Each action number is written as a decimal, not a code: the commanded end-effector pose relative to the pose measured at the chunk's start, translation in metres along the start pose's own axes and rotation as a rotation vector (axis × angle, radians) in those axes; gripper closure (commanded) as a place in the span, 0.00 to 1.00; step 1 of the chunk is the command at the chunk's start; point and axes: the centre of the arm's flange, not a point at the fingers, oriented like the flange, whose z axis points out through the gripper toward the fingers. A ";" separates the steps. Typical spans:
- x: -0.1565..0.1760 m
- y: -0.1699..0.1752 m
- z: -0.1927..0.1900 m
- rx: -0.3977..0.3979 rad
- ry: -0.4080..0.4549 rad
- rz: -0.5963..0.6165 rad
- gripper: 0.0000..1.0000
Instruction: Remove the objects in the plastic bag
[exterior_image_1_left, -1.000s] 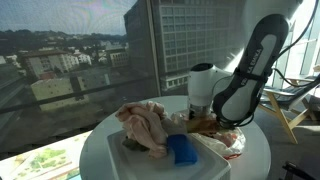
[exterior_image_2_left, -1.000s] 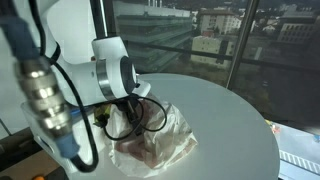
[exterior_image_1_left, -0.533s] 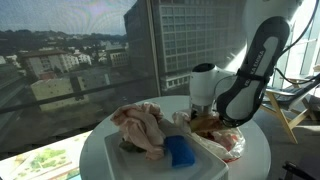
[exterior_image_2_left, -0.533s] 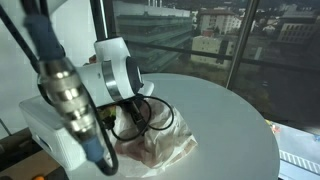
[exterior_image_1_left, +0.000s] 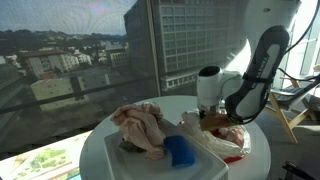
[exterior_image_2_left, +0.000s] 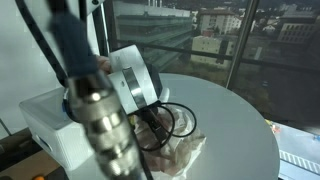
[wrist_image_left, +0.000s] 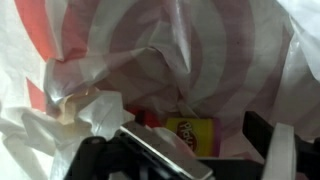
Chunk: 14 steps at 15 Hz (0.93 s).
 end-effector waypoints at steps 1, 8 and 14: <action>0.002 -0.007 0.018 -0.030 0.062 -0.018 0.00; -0.016 -0.026 0.012 -0.076 0.189 -0.088 0.00; -0.030 -0.032 0.008 -0.064 0.225 -0.077 0.00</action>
